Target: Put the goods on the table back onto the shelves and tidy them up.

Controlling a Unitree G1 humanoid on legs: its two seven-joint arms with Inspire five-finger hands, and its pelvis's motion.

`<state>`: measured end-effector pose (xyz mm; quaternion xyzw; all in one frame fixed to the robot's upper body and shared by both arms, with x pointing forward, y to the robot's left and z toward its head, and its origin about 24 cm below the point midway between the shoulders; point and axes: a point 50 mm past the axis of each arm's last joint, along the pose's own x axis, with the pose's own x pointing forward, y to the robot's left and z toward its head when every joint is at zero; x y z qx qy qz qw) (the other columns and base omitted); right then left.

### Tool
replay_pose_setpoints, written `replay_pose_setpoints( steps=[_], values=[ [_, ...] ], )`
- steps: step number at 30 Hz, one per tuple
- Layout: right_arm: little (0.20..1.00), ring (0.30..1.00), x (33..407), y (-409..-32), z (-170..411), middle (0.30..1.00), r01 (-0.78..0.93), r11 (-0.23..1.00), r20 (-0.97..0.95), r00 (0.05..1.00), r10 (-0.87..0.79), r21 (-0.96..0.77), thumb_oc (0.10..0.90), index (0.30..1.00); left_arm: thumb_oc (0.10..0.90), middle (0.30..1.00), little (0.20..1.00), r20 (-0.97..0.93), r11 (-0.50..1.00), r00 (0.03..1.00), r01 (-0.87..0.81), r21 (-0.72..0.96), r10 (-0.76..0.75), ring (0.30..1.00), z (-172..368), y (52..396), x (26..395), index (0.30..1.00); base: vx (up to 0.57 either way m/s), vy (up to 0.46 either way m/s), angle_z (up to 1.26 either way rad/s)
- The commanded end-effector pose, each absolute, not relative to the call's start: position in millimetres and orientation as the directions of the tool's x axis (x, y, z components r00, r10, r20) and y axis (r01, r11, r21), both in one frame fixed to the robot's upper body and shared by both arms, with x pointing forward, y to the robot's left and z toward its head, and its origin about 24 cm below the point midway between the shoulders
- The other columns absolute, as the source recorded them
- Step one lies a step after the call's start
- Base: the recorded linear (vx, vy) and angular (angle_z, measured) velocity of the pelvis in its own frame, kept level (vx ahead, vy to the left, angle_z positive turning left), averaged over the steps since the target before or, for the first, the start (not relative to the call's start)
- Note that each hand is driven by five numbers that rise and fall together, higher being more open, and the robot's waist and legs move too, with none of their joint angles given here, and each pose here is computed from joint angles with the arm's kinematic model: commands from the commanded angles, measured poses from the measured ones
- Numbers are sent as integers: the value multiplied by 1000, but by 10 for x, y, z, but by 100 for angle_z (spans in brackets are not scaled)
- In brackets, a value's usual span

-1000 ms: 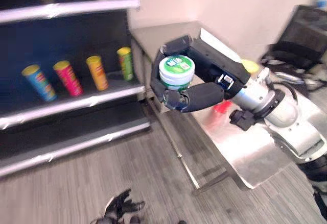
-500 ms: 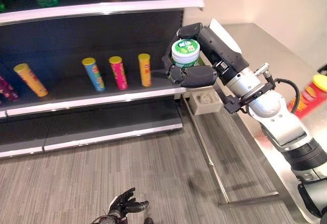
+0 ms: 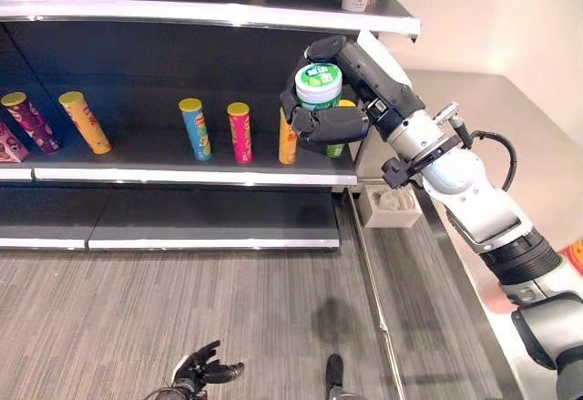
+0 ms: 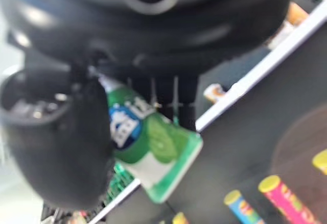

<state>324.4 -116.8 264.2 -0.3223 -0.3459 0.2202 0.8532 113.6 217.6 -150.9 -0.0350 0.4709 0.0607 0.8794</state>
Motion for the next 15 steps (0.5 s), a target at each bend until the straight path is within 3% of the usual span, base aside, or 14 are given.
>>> replay_pose_setpoints(
  steps=[1,7,15],
  values=[
    [300,300,3074,-1062,3447,300,5,758,671,469,574,-652,400,300,800,900,900,-744,998,668,-66,-14,33,900,-1358,2138,1458,900,128,-224,25],
    [300,300,3050,-1090,3551,300,42,770,699,452,554,-637,400,300,800,900,900,-709,990,704,-127,-64,45,900,-1290,2112,1592,900,141,-254,32],
    [300,300,3053,-1207,3495,300,61,782,707,476,524,-620,400,300,800,900,900,-740,996,670,-89,-2,58,900,-1341,2141,1523,900,274,163,-13]
  ],
)
